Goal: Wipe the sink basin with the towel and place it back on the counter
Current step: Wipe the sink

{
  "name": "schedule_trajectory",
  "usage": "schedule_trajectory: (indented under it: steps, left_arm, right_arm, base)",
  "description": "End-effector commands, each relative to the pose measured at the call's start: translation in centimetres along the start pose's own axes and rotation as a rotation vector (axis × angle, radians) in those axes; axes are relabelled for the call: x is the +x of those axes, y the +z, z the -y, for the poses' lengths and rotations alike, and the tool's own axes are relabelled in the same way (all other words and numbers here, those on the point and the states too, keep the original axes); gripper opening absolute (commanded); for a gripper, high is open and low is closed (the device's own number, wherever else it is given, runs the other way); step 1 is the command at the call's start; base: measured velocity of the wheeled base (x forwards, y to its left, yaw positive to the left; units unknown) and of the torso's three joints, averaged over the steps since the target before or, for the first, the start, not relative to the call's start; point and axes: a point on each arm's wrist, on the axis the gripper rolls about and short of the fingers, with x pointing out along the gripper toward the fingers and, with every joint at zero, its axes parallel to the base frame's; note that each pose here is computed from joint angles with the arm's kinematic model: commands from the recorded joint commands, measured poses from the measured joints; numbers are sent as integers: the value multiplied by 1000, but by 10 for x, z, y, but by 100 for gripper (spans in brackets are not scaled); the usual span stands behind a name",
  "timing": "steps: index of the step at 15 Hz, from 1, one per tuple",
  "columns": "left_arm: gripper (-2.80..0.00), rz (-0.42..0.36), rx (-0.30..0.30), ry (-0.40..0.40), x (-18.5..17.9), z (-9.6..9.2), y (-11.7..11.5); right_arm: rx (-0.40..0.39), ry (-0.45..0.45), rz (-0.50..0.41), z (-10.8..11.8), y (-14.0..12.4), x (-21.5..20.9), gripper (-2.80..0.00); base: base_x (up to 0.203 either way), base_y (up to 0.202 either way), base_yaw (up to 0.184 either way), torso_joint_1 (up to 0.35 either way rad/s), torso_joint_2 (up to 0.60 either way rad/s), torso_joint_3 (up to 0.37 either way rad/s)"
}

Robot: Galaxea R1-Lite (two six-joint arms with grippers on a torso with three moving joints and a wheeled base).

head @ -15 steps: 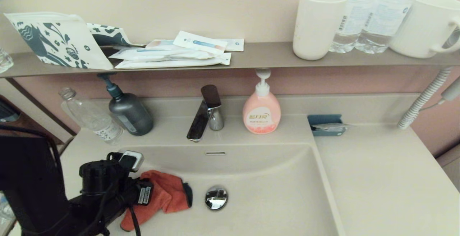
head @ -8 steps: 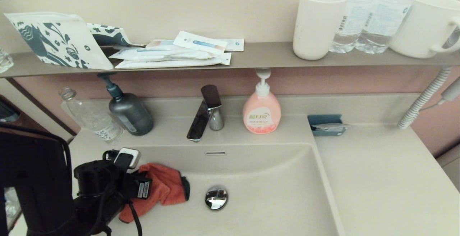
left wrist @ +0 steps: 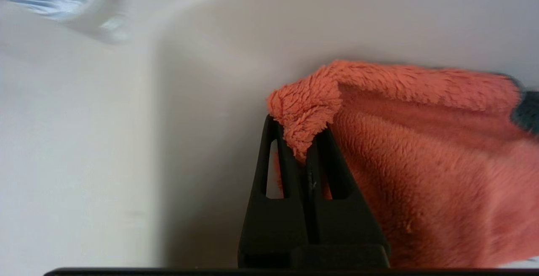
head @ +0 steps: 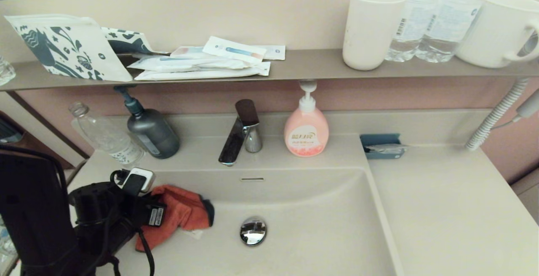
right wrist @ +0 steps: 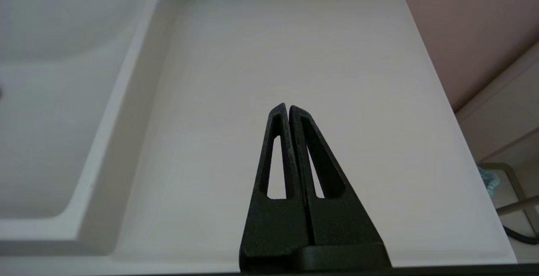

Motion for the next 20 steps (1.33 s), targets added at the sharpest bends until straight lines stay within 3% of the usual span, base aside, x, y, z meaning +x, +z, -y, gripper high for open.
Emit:
schedule_trajectory:
  steps: [1,4,14,20]
  left_arm:
    - [-280,35,8,34,-2,-10,6]
    - [-280,70,38,61,0,-20,12]
    - [-280,120,48,87,-9,-30,32]
    - [-280,94,48,77,-25,-41,56]
  right_arm:
    - [0,1,0,0,0,0,-280]
    - [0,1,-1,0,0,0,-280]
    - [0,1,-1,0,0,0,-280]
    - [0,1,-1,0,0,0,-280]
  base:
    - [0,0,0,0,0,0]
    - [0,0,0,0,0,0]
    - [0,0,0,0,0,0]
    - [0,0,0,0,0,0]
